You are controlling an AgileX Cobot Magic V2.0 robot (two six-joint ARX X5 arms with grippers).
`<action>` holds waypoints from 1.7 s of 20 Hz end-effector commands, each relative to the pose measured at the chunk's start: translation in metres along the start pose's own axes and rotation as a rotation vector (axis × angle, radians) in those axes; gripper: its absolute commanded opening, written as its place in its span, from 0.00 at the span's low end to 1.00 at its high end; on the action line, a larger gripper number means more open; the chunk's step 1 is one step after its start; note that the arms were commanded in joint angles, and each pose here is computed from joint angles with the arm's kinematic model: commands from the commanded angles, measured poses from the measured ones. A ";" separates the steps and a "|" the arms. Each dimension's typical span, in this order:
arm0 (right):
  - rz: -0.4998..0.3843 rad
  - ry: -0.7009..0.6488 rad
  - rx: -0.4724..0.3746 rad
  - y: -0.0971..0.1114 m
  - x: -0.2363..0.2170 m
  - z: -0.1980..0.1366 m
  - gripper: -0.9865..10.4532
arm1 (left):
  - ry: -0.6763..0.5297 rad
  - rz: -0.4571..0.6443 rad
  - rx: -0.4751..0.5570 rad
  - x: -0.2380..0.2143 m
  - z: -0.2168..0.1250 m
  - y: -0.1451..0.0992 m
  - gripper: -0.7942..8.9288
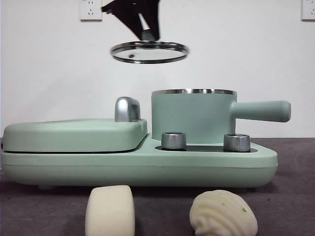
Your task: Put the buns in a small steamer
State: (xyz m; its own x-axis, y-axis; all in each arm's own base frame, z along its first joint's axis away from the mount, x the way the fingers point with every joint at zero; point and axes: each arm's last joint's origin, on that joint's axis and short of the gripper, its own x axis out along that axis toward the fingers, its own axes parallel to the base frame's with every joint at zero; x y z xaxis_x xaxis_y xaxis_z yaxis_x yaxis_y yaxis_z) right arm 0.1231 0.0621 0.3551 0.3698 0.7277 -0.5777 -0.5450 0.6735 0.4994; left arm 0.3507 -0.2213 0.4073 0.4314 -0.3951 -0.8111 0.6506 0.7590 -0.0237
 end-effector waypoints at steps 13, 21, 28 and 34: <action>-0.089 0.509 -0.169 0.074 0.196 -0.035 0.49 | -0.071 0.158 -0.228 -0.050 -0.021 0.093 0.13; -0.177 0.596 -0.179 0.060 0.268 -0.061 0.49 | -0.074 0.165 -0.253 -0.051 -0.023 0.097 0.13; -0.184 0.581 -0.185 0.057 0.282 -0.065 0.18 | -0.078 0.167 -0.257 -0.052 -0.023 0.098 0.13; -0.222 0.682 -0.137 0.065 0.258 -0.022 0.18 | -0.081 0.168 -0.257 -0.052 -0.022 0.098 0.13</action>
State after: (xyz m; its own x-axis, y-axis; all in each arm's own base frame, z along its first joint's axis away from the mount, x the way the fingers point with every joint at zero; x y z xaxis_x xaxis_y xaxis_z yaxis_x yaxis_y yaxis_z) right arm 0.1670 0.2867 0.2234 -0.0391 0.3098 -0.9500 -0.6019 0.7515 0.2699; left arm 0.3845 -0.1153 0.4239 0.5548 -0.2738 -0.7856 0.3881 0.9204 -0.0466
